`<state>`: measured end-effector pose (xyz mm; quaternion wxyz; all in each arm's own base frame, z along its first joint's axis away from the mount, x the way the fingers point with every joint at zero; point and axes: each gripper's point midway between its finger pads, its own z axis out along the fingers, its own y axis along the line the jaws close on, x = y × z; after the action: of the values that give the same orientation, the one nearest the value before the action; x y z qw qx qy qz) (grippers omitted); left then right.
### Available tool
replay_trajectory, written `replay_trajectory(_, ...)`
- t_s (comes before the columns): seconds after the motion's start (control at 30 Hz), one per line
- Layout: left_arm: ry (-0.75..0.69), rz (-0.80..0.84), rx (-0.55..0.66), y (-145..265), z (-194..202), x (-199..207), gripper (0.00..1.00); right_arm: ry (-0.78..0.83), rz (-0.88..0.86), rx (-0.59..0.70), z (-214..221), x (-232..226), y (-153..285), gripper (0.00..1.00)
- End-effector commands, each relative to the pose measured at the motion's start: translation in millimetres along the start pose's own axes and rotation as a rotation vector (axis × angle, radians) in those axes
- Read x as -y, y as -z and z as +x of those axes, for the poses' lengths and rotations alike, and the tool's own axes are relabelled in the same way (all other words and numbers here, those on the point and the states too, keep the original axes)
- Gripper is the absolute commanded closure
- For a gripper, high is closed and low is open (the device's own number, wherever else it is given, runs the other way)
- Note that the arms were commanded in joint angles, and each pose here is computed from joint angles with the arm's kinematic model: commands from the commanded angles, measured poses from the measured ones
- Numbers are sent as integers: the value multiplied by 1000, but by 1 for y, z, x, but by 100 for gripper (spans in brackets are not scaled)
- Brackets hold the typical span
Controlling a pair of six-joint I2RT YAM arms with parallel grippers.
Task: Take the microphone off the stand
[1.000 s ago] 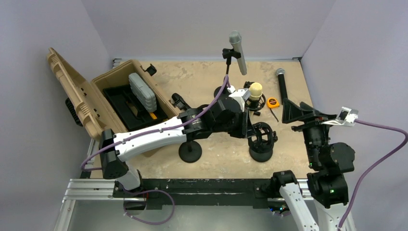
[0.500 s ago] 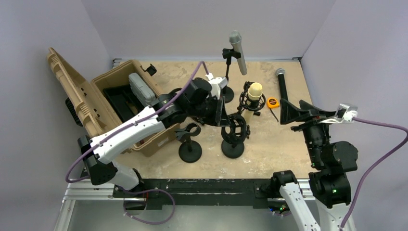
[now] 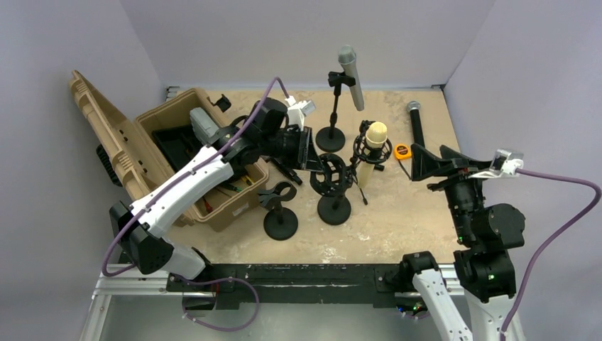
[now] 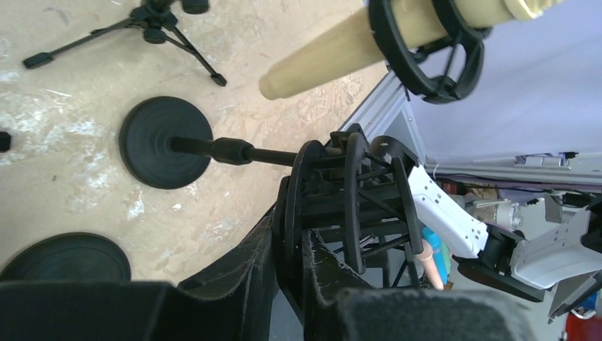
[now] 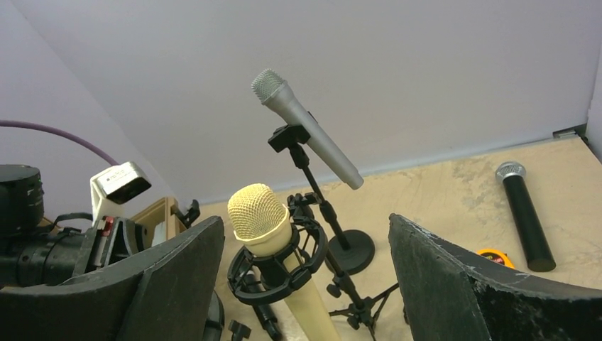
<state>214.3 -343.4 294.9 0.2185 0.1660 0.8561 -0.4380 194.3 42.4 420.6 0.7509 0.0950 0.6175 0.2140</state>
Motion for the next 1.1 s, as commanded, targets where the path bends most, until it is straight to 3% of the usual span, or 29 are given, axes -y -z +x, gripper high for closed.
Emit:
replay_trajectory(0.0,-24,57,26,5,-16,-7,75,19,-21,8,0,-2,-8,15)
replay_trajectory(0.1,-45,49,54,9,-22,-10,57,23,-20,4,2,-2,-12,15)
replay_trajectory(0.23,-84,41,86,16,-31,-7,47,25,-22,6,2,-1,-14,15)
replay_trajectory(0.8,-346,-426,256,103,-61,-20,34,25,-61,9,2,-8,-13,15)
replay_trajectory(1.07,-581,-439,183,80,-52,26,42,22,-65,26,-2,-9,-7,14)
